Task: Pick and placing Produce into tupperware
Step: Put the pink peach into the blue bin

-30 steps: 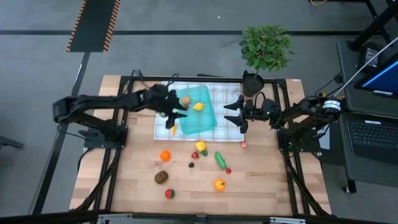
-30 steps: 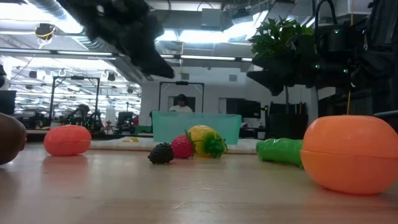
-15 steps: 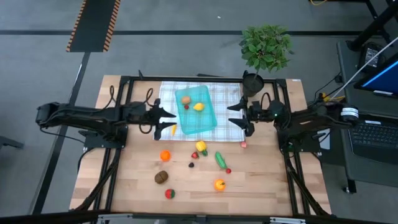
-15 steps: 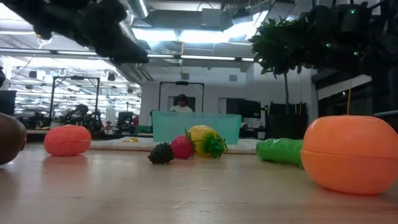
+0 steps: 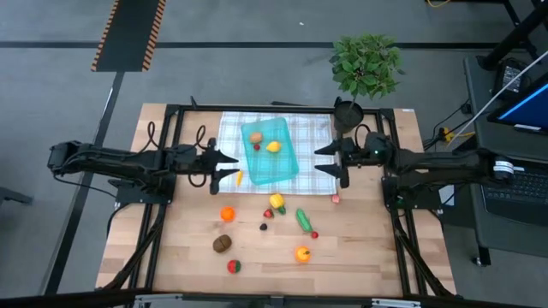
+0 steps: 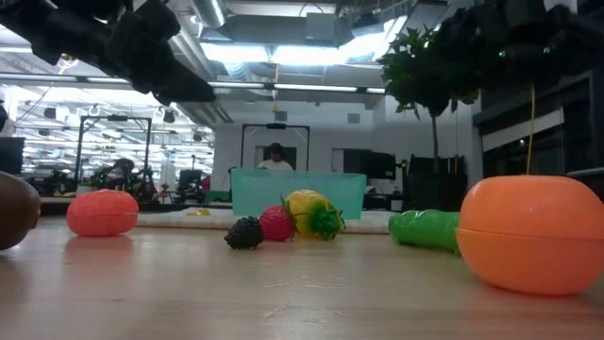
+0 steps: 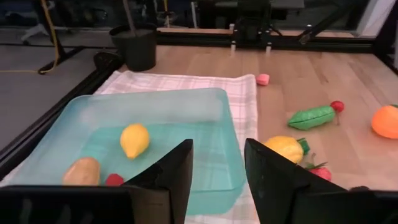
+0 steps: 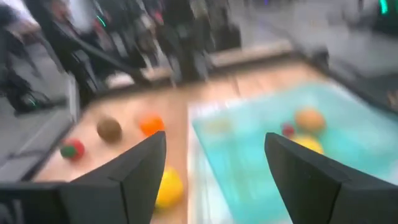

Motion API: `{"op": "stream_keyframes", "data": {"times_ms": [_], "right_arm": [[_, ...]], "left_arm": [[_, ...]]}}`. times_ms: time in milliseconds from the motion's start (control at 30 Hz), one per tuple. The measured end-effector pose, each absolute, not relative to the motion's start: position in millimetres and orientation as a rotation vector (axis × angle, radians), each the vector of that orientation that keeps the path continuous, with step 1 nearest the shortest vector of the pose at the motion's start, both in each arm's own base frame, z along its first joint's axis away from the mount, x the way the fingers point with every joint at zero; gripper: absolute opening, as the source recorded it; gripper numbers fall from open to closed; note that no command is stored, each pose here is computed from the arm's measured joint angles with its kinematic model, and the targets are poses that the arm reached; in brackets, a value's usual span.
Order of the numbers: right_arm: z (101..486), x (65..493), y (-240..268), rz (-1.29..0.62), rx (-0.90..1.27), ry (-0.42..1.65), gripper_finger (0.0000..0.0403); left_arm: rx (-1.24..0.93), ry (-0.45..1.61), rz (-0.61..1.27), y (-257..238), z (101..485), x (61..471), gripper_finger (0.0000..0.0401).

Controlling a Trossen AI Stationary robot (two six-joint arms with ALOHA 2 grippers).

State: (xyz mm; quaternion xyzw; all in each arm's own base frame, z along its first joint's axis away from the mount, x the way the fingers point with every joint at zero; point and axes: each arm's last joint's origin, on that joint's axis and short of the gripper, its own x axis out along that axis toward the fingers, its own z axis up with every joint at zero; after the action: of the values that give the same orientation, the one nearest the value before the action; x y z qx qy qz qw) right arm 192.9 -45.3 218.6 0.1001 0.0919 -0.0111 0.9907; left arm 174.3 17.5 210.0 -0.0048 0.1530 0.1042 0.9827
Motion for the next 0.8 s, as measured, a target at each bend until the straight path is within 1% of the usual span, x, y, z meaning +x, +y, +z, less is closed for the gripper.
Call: {"op": "stream_keyframes", "data": {"times_ms": [133, 267, 400, 633, 800], "right_arm": [[226, 187, -37, -0.133, 0.22, 0.419, 0.0274], [234, 183, -26, -0.14, 0.3, 0.57, 0.0274], [226, 179, -17, -0.155, 0.38, 0.672, 0.0274], [213, 167, -8, -0.261, 0.522, 0.844, 0.0274], [208, 160, 0, -0.293, 0.596, 0.935, 0.0274]], "left_arm": [[-0.009, 0.308, 0.228, 18, 210, 174, 0.0132], [-0.01, 0.302, 0.228, 18, 210, 174, 0.0131], [-0.014, 0.286, 0.229, 18, 212, 175, 0.0137], [-0.035, 0.273, 0.232, 18, 213, 175, 0.0145], [-0.042, 0.272, 0.233, 18, 213, 175, 0.0141]]}}
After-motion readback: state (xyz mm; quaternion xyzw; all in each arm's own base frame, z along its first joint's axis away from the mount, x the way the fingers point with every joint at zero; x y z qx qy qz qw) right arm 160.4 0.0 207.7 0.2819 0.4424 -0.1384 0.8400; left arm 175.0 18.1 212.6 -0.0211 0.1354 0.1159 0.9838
